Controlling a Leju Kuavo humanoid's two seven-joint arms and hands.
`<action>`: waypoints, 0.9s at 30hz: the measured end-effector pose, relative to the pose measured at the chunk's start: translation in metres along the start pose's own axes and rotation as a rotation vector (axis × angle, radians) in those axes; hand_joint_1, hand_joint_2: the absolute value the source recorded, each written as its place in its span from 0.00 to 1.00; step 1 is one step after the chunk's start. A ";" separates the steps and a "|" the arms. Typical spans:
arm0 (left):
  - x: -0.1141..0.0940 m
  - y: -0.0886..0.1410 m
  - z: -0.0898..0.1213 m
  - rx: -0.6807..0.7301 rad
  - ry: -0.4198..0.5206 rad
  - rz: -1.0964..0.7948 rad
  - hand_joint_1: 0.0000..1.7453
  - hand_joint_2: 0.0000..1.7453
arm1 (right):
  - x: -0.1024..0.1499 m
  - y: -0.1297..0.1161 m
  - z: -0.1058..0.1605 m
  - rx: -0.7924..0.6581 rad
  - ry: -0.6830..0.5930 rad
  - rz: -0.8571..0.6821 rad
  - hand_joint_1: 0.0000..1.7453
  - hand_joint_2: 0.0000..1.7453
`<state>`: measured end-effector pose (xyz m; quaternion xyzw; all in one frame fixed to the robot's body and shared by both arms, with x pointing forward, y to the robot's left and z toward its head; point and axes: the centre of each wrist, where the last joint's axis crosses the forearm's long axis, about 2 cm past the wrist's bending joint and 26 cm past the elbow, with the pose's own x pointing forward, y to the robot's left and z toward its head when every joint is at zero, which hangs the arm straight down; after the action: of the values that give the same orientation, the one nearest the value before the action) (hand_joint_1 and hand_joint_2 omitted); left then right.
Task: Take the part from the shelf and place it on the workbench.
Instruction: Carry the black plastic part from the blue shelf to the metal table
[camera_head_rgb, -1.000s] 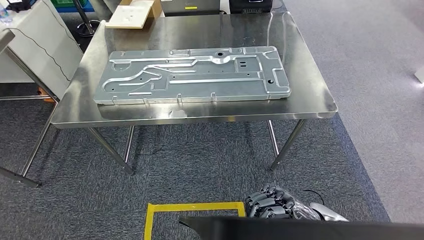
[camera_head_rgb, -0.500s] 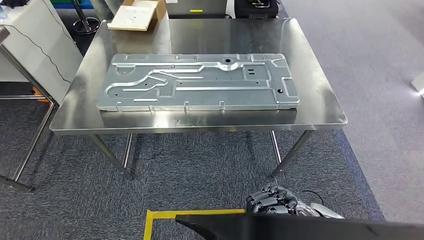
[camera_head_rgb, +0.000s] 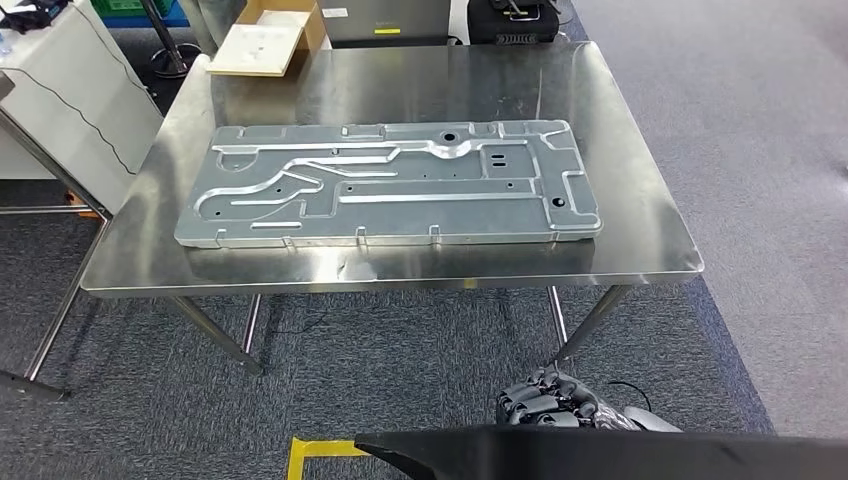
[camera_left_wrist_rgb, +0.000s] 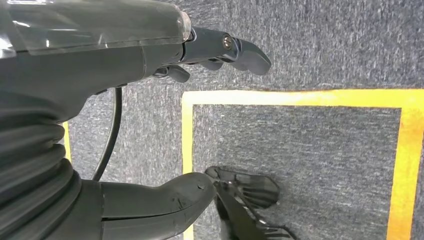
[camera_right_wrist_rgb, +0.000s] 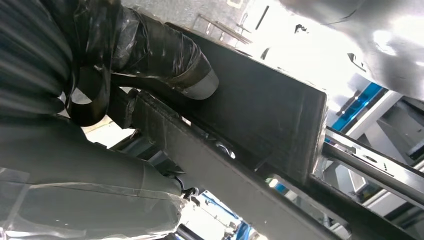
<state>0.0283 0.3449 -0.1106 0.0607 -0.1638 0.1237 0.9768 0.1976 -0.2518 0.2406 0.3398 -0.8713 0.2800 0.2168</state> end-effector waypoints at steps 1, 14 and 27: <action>-0.001 0.000 0.000 0.000 0.002 -0.001 0.00 1.00 | 0.000 0.000 0.000 0.000 0.000 0.000 0.99 1.00; -0.002 0.001 0.000 0.003 -0.002 0.009 0.00 1.00 | 0.001 0.000 0.000 -0.003 -0.003 0.008 0.99 1.00; -0.001 -0.002 0.000 0.006 -0.017 0.029 0.00 1.00 | 0.012 -0.014 -0.001 -0.093 0.007 0.205 0.99 1.00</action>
<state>0.0281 0.3424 -0.1108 0.0622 -0.1728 0.1381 0.9733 0.1996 -0.2654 0.2525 0.2375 -0.9128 0.2610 0.2054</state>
